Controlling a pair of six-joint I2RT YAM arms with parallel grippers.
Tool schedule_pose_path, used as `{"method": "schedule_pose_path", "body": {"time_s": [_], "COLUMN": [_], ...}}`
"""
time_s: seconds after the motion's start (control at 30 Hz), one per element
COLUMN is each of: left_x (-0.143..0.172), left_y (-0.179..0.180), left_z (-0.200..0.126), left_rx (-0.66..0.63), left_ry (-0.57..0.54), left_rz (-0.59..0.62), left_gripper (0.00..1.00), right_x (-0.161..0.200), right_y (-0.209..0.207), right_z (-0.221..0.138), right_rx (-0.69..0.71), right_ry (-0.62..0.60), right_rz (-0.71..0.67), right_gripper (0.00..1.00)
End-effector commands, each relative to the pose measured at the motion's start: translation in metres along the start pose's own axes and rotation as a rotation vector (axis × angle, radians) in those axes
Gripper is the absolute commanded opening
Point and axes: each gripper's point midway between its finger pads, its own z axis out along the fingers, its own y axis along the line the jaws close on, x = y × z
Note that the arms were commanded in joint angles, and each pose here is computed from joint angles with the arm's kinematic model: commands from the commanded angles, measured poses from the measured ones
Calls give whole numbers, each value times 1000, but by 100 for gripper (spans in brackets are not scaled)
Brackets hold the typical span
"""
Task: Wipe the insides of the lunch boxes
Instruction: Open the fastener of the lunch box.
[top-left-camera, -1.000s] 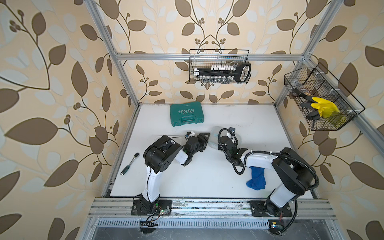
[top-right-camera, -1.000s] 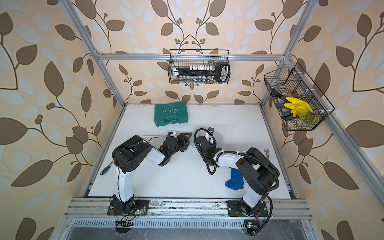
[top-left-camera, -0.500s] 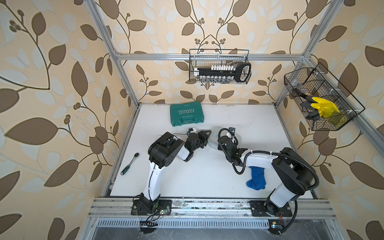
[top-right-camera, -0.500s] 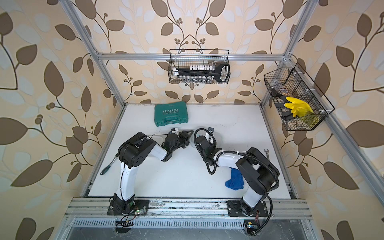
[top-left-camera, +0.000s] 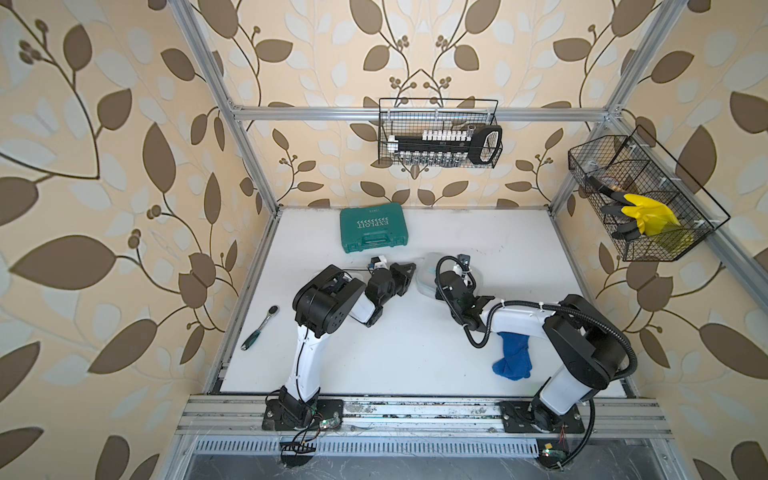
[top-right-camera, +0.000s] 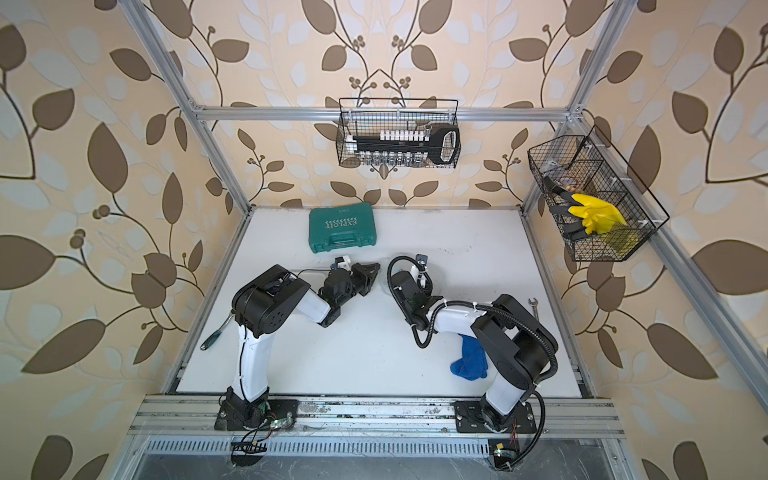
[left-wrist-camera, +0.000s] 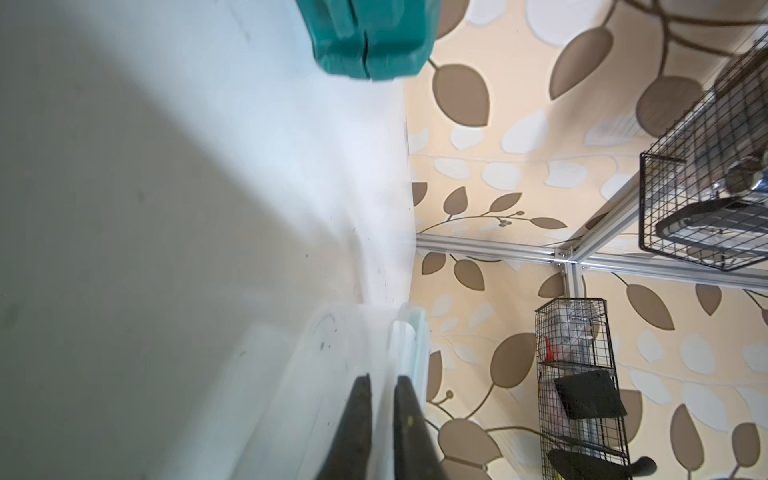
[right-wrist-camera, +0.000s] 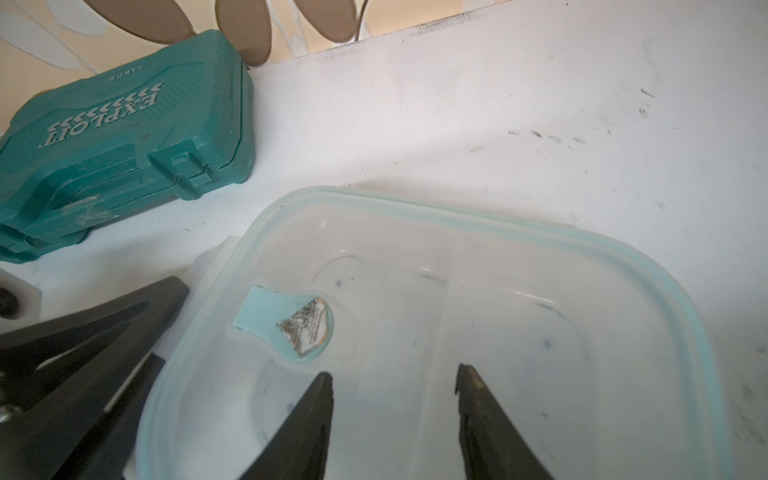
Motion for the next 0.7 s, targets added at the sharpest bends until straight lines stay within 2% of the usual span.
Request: {"method": "schedule_pose_path", "body": {"time_s": [0.0,0.2,0.3,0.47,0.57,0.67], "left_x": [23,30,31,33,35,34], "left_y": [-49,-48,-47,-49,-46,-48], "left_z": [-7,-8,-9,-14,-19,-26], "left_rx": [137,139,130,101,42,-15], "left_ry": [71,83,86,94,96,82], "left_rz": [26,15,3,-2,-4,28], "left_gripper": [4,4,11,29,51,66], "right_x": [182,182,179,152,123,84], "right_y": [-94,-94,-92,-69,-46,-33], "right_z": [-25,-24,-24,-26,-33,-39], "right_rx": [176,180,174,112,36,-25], "right_ry": [682,686,678,630,578,508], "right_rz": [-264,-267,-266,-255,-222,-160], "right_gripper": [49,49,48,49,56,60]}}
